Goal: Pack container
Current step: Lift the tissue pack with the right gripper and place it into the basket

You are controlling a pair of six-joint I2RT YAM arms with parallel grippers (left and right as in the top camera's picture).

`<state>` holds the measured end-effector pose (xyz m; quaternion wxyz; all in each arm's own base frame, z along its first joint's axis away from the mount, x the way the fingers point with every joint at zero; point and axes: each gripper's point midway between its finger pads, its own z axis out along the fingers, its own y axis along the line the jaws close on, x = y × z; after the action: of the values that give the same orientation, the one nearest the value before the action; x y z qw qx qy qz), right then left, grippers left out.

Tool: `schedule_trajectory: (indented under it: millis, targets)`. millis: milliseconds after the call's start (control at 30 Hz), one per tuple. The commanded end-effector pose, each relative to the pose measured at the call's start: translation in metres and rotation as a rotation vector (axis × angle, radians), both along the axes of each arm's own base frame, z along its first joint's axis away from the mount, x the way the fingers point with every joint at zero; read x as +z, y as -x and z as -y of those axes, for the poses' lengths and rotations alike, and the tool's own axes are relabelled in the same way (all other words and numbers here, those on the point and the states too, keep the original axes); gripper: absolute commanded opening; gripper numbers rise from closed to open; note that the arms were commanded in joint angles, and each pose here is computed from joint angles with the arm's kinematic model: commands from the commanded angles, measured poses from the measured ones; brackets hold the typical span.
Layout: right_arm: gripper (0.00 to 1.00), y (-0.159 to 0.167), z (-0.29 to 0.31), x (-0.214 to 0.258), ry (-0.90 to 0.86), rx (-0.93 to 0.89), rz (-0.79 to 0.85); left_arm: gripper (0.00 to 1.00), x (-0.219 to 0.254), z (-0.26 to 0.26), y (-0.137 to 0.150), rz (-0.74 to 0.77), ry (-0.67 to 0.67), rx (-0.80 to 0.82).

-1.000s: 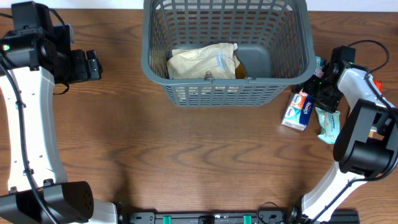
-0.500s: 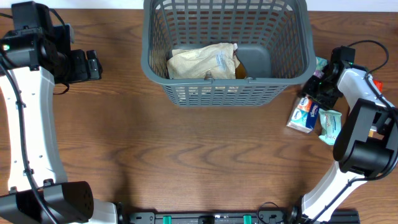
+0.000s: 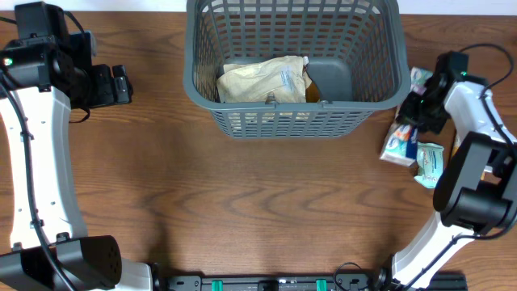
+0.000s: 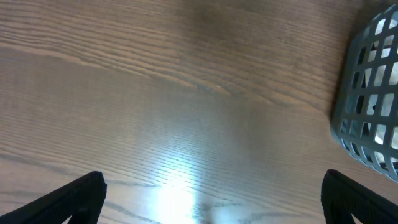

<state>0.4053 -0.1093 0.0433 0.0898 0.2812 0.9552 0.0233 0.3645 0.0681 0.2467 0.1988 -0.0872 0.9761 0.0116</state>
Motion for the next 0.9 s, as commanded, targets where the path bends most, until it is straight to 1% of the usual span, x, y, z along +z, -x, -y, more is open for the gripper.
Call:
schedule_trajectory:
  millis: [0,100,200,267,300,333,367,400,467,567,633,667,867]
  targets:
    - [0.01,-0.033,0.014,0.117,0.119,0.029,0.276,0.99,-0.004,0.000,0.001,-0.012,0.012,0.008]
    - [0.01,-0.034,0.019,0.186,0.192,0.015,0.424,0.99,-0.004,0.000,0.001,-0.012,0.012,0.008]
    - [0.01,-0.024,0.022,0.244,0.265,-0.007,0.548,0.98,-0.004,0.000,0.001,-0.012,0.012,0.008]
    - [0.01,-0.018,0.019,0.277,0.298,0.021,0.628,0.98,-0.004,0.000,0.001,-0.012,0.012,0.008]
    - [0.01,-0.016,0.014,0.293,0.316,0.073,0.673,0.99,-0.004,0.000,0.001,-0.012,0.012,0.008]
    - [0.01,-0.016,0.005,0.306,0.331,0.148,0.714,0.99,-0.004,0.000,0.001,-0.012,0.012,0.008]
    - [0.01,-0.015,-0.012,0.320,0.339,0.272,0.767,0.98,-0.004,0.000,0.001,-0.012,0.012,0.008]
    - [0.01,-0.015,-0.030,0.331,0.340,0.404,0.811,0.99,-0.004,0.000,0.001,-0.012,0.012,0.008]
    - [0.01,-0.008,-0.079,0.347,0.338,0.723,0.903,0.99,-0.004,0.000,0.001,-0.012,0.012,0.008]
    - [0.01,0.008,-0.138,0.353,0.322,1.065,0.982,0.99,-0.004,0.000,0.001,-0.012,0.012,0.007]
    - [0.01,0.017,-0.169,0.351,0.311,1.248,1.016,0.99,-0.004,0.000,0.001,-0.012,0.011,0.007]
    - [0.01,0.019,-0.182,0.348,0.312,1.322,1.028,0.99,-0.004,0.000,0.001,-0.012,0.010,0.004]
    - [0.01,0.022,-0.235,0.348,0.385,1.577,1.102,0.99,-0.004,0.000,0.001,-0.012,0.010,0.004]
